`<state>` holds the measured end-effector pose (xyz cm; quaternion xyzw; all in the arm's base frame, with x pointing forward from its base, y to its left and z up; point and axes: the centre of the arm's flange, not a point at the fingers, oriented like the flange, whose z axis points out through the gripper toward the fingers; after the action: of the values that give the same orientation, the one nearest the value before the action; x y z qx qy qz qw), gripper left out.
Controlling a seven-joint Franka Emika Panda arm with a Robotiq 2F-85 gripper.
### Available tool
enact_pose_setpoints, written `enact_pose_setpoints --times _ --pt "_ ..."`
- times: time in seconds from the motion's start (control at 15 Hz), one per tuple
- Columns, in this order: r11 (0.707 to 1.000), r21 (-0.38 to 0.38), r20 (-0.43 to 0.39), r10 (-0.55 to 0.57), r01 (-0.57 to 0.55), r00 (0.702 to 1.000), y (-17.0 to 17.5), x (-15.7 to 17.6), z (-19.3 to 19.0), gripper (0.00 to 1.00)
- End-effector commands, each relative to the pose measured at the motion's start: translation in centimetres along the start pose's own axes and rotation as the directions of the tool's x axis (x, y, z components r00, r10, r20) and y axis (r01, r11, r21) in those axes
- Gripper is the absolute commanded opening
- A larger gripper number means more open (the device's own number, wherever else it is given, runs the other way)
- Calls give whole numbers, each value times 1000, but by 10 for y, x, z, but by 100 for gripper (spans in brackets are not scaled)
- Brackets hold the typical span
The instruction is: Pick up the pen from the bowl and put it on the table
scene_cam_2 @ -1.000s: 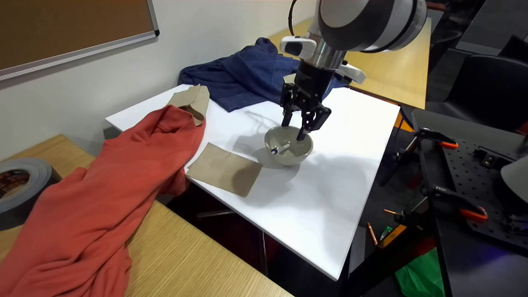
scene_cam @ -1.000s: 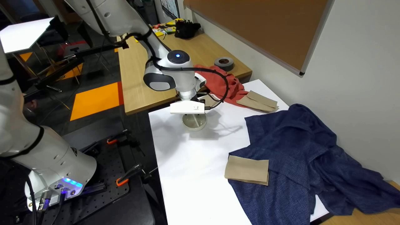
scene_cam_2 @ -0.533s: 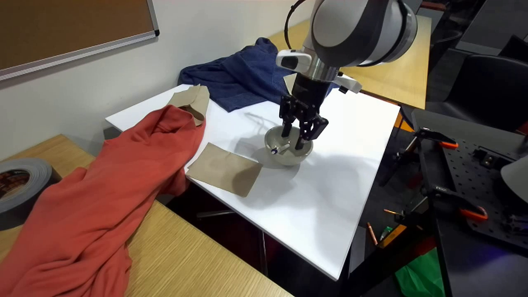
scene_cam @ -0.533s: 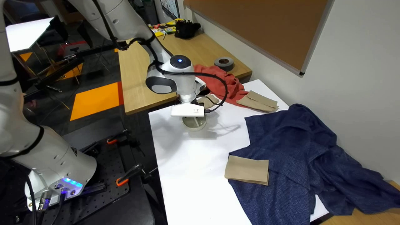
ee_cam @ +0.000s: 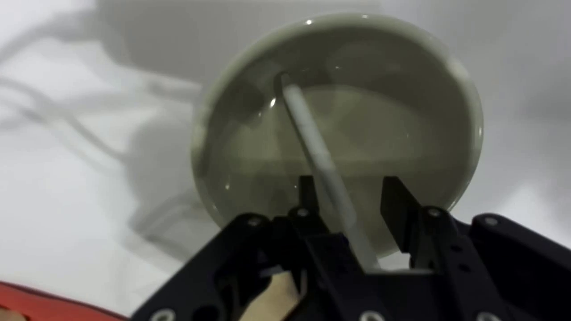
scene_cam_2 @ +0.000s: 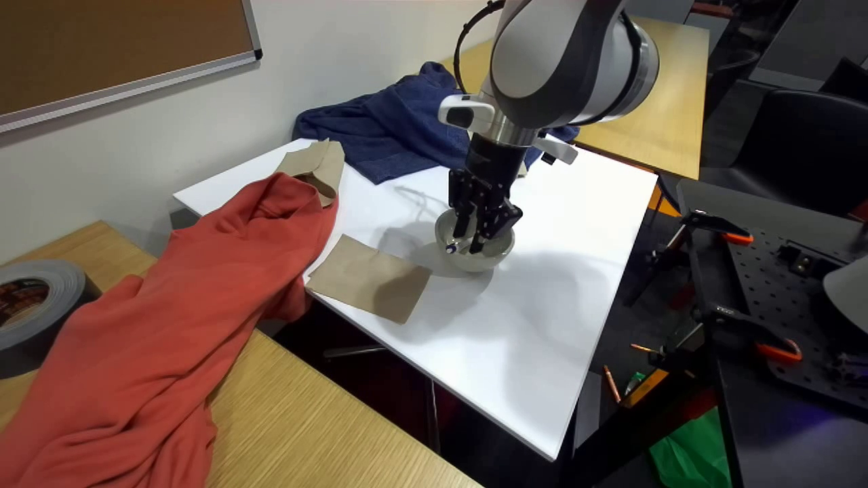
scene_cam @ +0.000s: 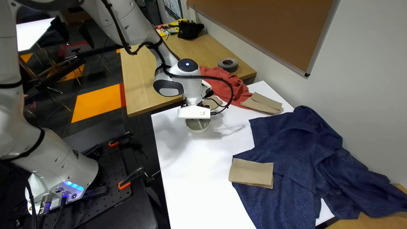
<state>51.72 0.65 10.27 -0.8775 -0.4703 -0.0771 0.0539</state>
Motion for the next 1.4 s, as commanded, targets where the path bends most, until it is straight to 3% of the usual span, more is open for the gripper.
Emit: enact_pose_setpoints --times 0.0,0.13,0.4,0.73,0.93,1.13,1.33 --pt "1000 -13 -5 -14 14 1000 8 6 8 15" --pt "1000 -15 -5 -13 13 1000 8 6 9 0" --pt "999 -39 -16 -6 5 1000 3 5 -12 3" --pt "995 -100 -50 12 -17 999 -4 7 -71 3" --pt "985 -150 -65 78 -87 995 -4 4 -107 3" --pt "957 -164 -138 218 -240 966 2 1 -136 3" --pt "896 -234 -163 346 -377 924 8 -3 -155 3"
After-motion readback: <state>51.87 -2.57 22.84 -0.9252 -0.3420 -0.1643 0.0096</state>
